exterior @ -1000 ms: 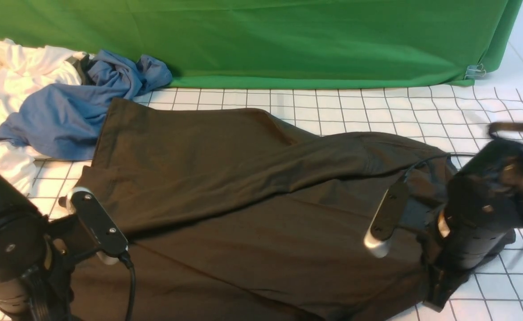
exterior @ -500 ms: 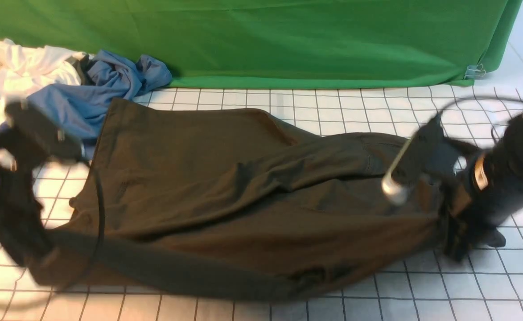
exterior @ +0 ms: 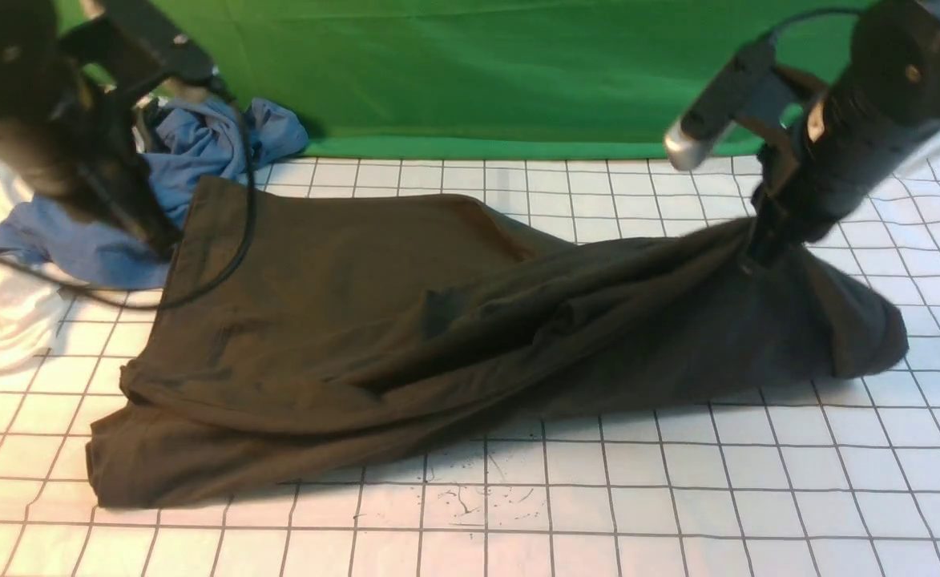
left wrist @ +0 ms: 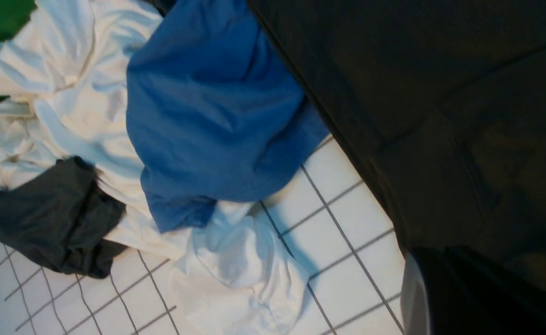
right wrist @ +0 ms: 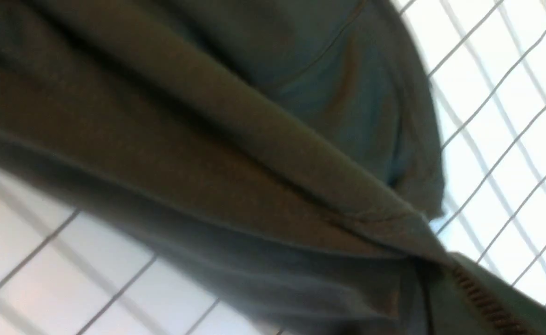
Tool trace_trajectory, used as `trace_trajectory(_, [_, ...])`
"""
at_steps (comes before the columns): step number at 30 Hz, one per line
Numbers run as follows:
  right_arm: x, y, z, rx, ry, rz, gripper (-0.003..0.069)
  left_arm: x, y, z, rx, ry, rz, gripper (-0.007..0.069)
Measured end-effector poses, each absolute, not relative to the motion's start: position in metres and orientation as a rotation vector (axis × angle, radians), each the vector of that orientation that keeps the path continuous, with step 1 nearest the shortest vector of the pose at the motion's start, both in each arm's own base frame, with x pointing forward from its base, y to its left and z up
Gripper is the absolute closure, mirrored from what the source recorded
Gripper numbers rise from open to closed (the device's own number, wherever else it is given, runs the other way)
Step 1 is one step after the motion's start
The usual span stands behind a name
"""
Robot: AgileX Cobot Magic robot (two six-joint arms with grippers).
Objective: Fold a long-sleeved shirt over a white checkered tablecloth.
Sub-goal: 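Fold the black garment in half by bringing its near edge over to the far edge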
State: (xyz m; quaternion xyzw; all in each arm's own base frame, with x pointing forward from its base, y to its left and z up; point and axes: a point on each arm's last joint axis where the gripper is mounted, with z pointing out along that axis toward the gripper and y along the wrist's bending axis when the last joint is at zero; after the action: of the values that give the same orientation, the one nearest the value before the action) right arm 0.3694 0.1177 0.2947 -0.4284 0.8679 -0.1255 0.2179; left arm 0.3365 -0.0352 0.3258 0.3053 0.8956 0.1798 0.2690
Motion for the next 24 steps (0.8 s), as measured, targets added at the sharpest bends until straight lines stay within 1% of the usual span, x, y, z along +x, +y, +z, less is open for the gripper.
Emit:
trace_trajectory(1, [0.379,0.119,0.294,-1.177,2.402,-0.349,0.0634,0.349,-0.036,0.324,0.824,2.414,0.491,0.0654])
trace_trajectory(3, [0.386,0.120,0.290,-1.176,2.422,-0.350,0.0634,0.359,-0.037,0.321,0.824,2.430,0.494,0.0654])
trace_trajectory(5, [0.388,0.120,0.286,-1.182,2.442,-0.352,0.0634,0.361,-0.037,0.317,0.826,2.461,0.491,0.0654])
trace_trajectory(9, [0.387,0.119,0.282,-1.192,2.481,-0.342,0.0634,0.351,-0.036,0.304,0.854,2.598,0.462,0.0654])
trace_trajectory(13, [0.386,0.119,0.282,-1.191,2.492,-0.339,0.0634,0.341,-0.039,0.290,0.869,2.695,0.370,0.0654])
trace_trajectory(15, [0.385,0.119,0.281,-1.194,2.501,-0.340,0.0634,0.334,-0.042,0.276,0.876,2.754,0.291,0.0636])
trace_trajectory(16, [0.385,0.119,0.281,-1.194,2.501,-0.340,0.0634,0.333,-0.042,0.274,0.876,2.758,0.287,0.0632])
trace_trajectory(18, [0.385,0.119,0.281,-1.195,2.507,-0.339,0.0634,0.327,-0.042,0.262,0.930,2.793,0.269,0.0576])
trace_trajectory(19, [0.384,0.119,0.281,-1.195,2.508,-0.339,0.0634,0.324,-0.041,0.255,0.984,2.801,0.279,0.0532])
trace_trajectory(21, [0.384,0.119,0.281,-1.195,2.510,-0.338,0.0634,0.320,-0.039,0.247,1.064,2.803,0.300,0.0469])
trace_trajectory(23, [0.384,0.119,0.281,-1.193,2.510,-0.331,0.0634,0.319,-0.036,0.239,1.134,2.769,0.350,0.0355])
trace_trajectory(24, [0.384,0.119,0.281,-1.192,2.510,-0.328,0.0634,0.319,-0.035,0.235,1.154,2.752,0.368,0.0312])
